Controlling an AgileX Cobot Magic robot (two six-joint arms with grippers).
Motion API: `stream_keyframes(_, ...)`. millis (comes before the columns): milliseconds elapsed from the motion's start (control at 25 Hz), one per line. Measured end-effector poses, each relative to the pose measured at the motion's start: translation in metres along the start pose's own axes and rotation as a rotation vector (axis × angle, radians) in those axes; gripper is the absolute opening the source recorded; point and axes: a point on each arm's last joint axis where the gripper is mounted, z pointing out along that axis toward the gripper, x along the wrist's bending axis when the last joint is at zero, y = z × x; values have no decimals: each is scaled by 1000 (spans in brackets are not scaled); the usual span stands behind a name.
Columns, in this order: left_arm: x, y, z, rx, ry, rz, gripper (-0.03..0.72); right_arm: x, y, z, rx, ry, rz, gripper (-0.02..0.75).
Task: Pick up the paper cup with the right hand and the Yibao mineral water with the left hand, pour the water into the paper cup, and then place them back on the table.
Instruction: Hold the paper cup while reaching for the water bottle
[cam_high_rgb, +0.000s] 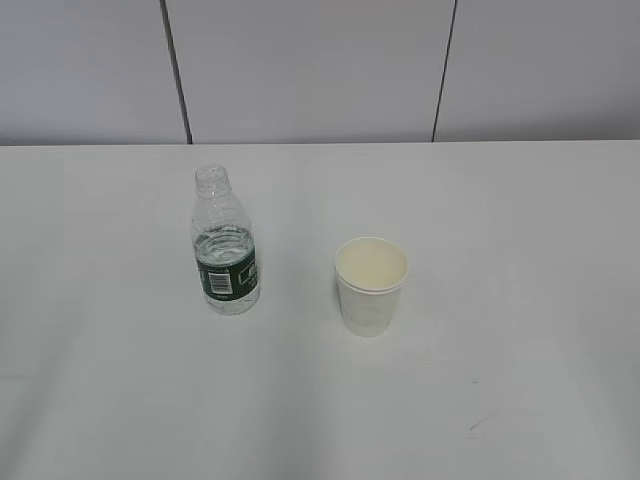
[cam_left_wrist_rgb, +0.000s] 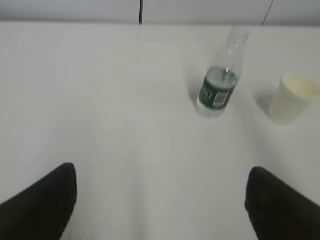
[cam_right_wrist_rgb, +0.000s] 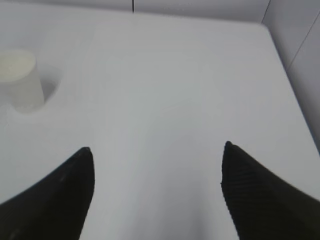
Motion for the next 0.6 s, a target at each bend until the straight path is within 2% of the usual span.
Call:
stream_keyframes(120,-1,22,-2,-248,-9,-3,617,-1,18,5,-140,-8,-6,587)
stream_keyframes(240,1,37,4,-405,3,24,582,-2,39,22,-211,-11,-22,587)
stream_keyframes(400,4,48,30,-464,22,29,550,-2,61,48,-273,-8,-31,587)
stream_keyframes(600,8,58,65,-422,39,22,544,-1,81,82,-334,-2,-36,587)
